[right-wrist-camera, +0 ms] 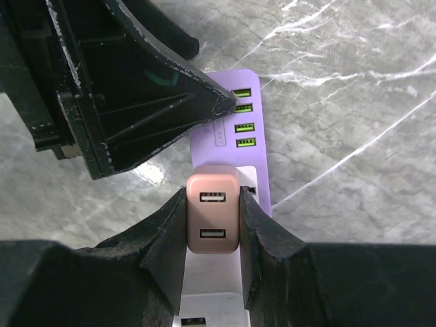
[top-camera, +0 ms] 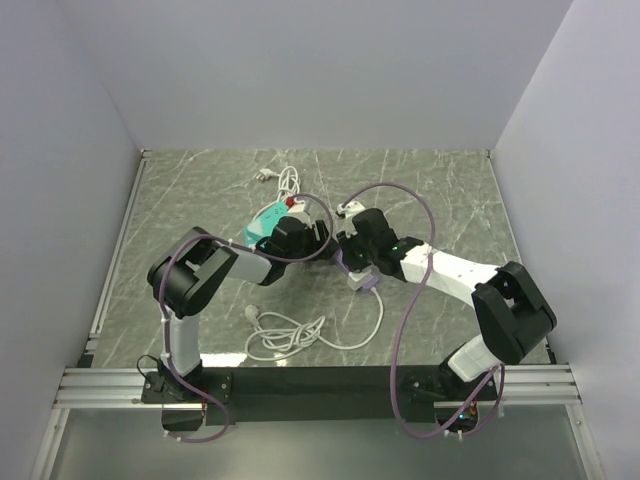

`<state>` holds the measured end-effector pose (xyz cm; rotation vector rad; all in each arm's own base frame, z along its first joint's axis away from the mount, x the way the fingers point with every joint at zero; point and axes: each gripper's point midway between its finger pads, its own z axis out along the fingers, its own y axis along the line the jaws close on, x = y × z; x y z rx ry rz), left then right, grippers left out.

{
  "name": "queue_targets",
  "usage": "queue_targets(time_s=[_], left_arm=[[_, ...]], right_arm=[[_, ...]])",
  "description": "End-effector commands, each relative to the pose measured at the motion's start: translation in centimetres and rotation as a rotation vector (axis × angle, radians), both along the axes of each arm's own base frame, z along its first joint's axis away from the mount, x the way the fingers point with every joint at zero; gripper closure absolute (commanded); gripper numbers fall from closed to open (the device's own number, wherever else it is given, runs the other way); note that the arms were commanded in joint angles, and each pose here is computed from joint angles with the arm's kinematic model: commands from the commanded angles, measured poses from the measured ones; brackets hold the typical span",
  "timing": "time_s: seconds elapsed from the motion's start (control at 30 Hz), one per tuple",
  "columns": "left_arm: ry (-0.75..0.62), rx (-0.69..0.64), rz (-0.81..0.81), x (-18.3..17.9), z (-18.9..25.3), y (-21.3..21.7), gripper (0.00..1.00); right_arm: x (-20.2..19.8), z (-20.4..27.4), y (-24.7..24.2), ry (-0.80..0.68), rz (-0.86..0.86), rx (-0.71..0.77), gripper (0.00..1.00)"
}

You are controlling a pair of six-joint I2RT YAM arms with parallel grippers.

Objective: Insert the plug

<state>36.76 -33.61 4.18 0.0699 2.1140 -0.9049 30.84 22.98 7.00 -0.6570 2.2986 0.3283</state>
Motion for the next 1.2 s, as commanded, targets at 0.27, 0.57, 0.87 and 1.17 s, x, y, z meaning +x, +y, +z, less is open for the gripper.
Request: queue_targets(time_s=[0.27, 0.57, 0.87, 1.17], left_arm=[[0.032, 0.026, -0.011, -0.5, -1.8, 0.1, 0.33], [0.057, 0.030, -0.034, -1.5, -2.9, -0.4, 0.35], [0.079, 0.032, -0.038, -2.3, -3.9, -0.2, 0.35], [0.032, 0.038, -0.022, -1.9, -1.9, 0.2, 0.35]], right_arm=[[-2.2, -2.3, 0.7, 0.040, -0.095, 0.017, 1.00], [-3.3, -3.8, 1.0, 0.046, -0.117, -0.049, 1.00], [-4.5, -6.4, 1.4, 0.097, -0.114, -0.139, 1.00], [-3.8, -3.9, 1.9, 0.032, -0.145, -0.078, 1.00]])
